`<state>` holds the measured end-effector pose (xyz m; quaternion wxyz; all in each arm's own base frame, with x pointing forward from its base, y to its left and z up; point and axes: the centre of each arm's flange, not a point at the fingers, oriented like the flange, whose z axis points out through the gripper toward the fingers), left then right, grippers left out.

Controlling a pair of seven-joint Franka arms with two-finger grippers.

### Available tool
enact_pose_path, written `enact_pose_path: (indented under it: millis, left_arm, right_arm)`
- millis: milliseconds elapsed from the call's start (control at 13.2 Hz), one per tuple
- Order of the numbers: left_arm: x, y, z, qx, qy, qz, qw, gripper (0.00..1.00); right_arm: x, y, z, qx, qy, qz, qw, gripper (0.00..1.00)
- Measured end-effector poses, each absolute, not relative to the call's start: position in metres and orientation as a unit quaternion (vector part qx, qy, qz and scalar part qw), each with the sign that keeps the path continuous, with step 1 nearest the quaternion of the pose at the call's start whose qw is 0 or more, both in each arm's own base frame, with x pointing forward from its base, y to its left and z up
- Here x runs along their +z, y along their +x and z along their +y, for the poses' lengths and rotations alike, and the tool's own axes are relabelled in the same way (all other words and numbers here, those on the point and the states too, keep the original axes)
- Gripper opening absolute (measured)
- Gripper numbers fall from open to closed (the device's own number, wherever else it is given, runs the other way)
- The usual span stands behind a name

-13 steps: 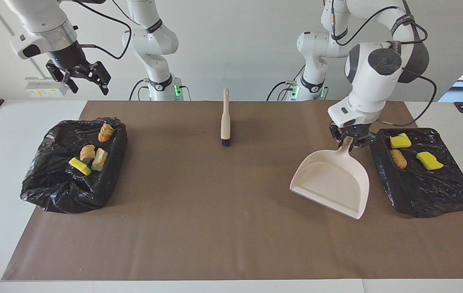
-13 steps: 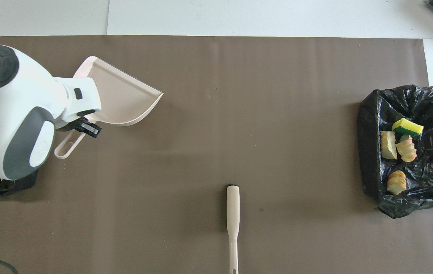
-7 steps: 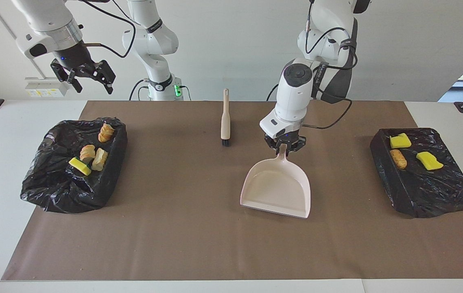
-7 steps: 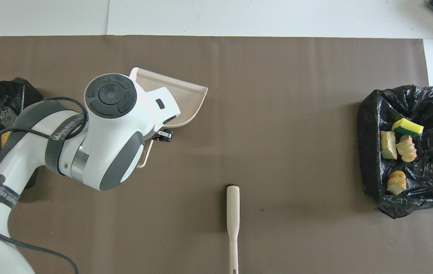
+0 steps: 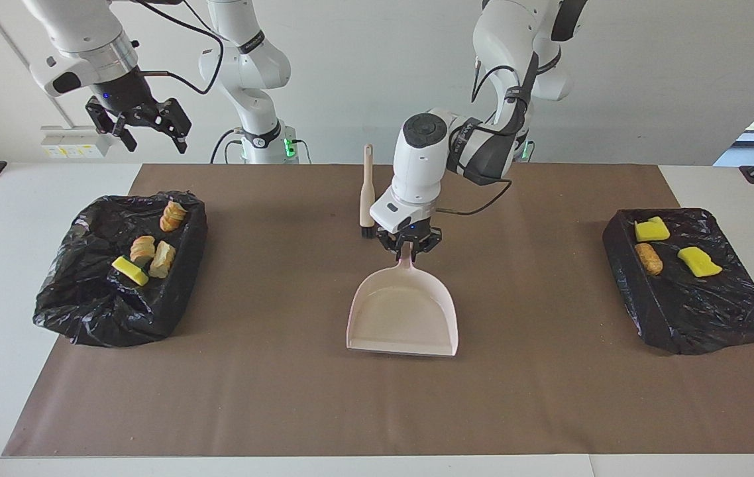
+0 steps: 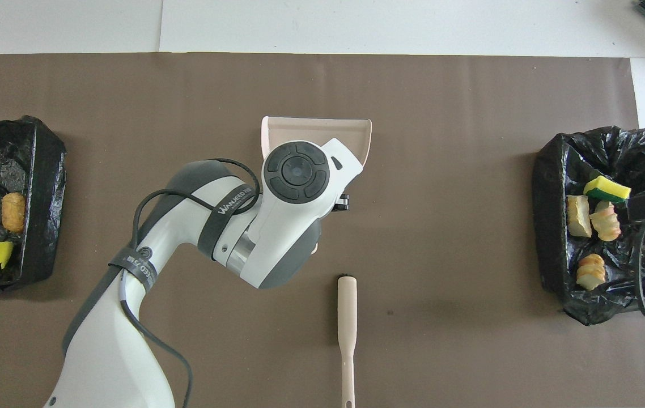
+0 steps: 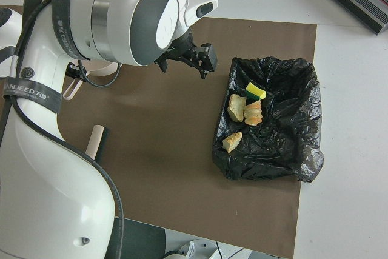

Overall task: Sweep and dump trash in bin
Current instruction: 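Bring the dustpan to the mat center and release it with the left gripper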

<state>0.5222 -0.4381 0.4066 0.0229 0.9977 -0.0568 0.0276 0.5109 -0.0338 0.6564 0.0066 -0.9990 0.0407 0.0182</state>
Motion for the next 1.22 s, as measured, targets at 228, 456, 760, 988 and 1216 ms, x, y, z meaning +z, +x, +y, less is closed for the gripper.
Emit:
enact_pose_path:
  millis: [228,456,760,988,1216]
  left_arm:
    - [0.371,0.522,-0.482,0.022,0.999,-0.040,0.022,0.32]
    - [0.360,0.529,-0.487,0.021,0.999,-0.036,0.022,0.32]
    - [0.366,0.532,-0.487,0.026,0.999,-0.034,0.025,0.49]
    - [0.371,0.538,-0.480,0.031,0.999,-0.033,0.024,0.85]
    - [0.397,0.549,-0.453,0.043,0.998,-0.045,0.024,1.00]
  right_arm:
    - [0.656,0.511,-0.034,0.018,-0.999,0.041,0.007,1.00]
    - [0.656,0.511,-0.034,0.018,-0.999,0.041,0.007,1.00]
    - [0.656,0.511,-0.034,0.018,-0.999,0.041,0.007,1.00]
    - [0.656,0.511,-0.034,0.018,-0.999,0.041,0.007,1.00]
    - [0.656,0.511,-0.034,0.018,-0.999,0.041,0.007,1.00]
